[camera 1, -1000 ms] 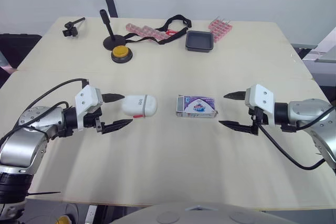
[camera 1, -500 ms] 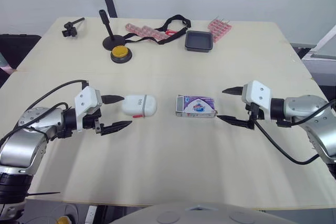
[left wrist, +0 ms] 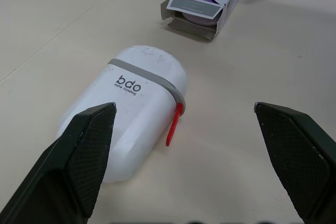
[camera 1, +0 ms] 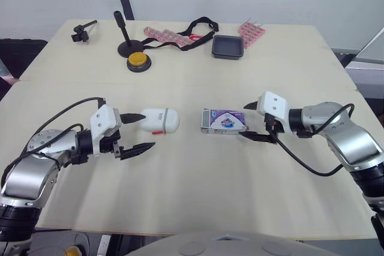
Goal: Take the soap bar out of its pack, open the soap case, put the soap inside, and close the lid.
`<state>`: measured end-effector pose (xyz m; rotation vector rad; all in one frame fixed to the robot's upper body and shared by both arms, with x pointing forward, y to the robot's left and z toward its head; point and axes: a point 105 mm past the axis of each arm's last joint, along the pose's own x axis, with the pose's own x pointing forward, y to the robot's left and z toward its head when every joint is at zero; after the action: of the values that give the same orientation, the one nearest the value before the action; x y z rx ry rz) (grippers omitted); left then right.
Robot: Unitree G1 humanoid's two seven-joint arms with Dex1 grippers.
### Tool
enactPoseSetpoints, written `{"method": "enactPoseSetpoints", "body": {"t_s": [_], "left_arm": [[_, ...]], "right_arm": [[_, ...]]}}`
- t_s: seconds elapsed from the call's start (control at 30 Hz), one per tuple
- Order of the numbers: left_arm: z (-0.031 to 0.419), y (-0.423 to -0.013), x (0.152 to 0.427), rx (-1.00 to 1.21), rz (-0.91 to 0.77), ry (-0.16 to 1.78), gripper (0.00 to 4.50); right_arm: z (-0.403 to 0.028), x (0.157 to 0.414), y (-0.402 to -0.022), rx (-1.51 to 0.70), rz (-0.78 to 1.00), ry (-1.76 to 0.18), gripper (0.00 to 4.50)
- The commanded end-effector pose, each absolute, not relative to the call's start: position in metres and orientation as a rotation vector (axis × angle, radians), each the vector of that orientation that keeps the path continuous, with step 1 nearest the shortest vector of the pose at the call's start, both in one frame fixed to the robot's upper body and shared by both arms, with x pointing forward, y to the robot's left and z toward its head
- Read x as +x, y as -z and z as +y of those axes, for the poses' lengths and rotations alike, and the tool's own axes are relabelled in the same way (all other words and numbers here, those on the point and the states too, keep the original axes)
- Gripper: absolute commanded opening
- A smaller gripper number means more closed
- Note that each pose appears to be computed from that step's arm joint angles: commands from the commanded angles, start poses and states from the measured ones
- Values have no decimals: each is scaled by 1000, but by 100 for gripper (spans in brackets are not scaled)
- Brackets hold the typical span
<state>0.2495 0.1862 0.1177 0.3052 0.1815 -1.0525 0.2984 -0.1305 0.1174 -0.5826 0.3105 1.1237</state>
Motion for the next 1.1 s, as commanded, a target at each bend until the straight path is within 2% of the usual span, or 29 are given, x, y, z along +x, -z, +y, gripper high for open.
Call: {"method": "enactPoseSetpoints", "body": {"t_s": [0.03,0.3,0.5,0.77,0.93,1.1], "left_arm": [[184,-126,248,326,145,1042,448],[185,-123,245,313,142,1021,448],[181,-119,242,300,142,1020,448],[181,-120,246,304,126,1004,448],[182,-119,249,317,113,983,450],[182,-118,250,321,109,977,450]], "right_arm": [[-125,301,-122,-606,288,-1138,450],[-116,309,-103,-679,355,-1149,450],[-109,316,-101,-670,363,-1163,450],[-107,313,-92,-709,406,-1220,450],[-112,315,-85,-746,436,-1203,308],[-113,315,-85,-756,439,-1208,308]]}}
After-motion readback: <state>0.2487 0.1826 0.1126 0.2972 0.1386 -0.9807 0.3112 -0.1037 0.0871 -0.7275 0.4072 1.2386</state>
